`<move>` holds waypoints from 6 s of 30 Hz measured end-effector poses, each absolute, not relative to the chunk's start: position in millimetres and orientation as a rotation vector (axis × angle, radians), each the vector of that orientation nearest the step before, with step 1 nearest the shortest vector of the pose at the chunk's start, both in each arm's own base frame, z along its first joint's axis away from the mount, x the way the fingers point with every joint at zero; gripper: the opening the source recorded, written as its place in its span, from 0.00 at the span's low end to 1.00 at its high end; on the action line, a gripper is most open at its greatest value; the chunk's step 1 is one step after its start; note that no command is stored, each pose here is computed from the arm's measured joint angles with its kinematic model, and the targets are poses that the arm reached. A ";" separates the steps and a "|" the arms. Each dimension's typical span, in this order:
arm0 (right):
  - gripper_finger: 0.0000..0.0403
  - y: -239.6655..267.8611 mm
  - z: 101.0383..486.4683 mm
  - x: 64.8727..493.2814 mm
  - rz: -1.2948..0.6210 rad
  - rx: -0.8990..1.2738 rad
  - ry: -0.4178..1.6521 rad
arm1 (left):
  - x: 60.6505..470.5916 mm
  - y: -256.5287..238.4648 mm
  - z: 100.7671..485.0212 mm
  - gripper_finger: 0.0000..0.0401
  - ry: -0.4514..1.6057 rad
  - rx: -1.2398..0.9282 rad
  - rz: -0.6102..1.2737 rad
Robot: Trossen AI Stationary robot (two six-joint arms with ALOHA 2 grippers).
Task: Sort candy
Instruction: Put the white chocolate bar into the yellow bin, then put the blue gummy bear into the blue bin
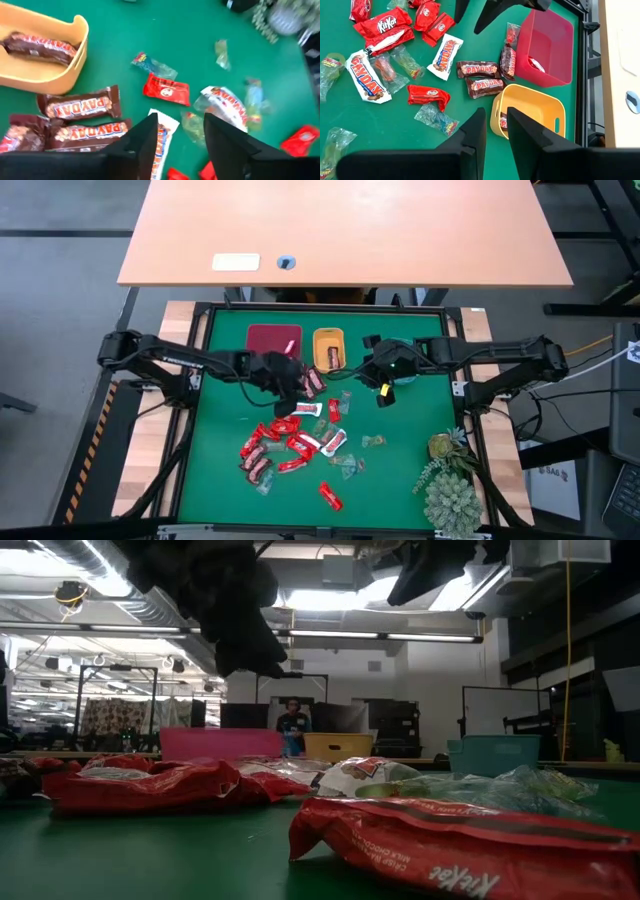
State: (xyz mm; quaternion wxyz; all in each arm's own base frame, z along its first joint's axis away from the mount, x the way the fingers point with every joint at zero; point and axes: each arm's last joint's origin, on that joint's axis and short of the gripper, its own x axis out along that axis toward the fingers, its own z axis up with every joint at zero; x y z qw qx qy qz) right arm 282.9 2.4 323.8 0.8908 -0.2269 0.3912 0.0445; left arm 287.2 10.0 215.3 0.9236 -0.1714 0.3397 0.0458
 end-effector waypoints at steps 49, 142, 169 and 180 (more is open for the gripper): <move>0.19 2.3 323.6 283.1 0.093 -0.470 0.813 | 311.2 -7.0 121.0 0.29 1.009 -0.140 0.141; 0.28 5.2 304.9 295.4 0.193 -0.432 0.875 | 344.1 87.9 223.6 0.52 0.675 -0.390 0.323; 0.45 7.6 207.3 345.6 0.323 -0.388 1.170 | 285.2 63.0 293.0 0.52 0.676 -0.270 0.275; 0.45 7.8 166.4 359.1 0.409 -0.471 1.247 | 287.0 56.3 292.6 0.52 0.680 -0.257 0.263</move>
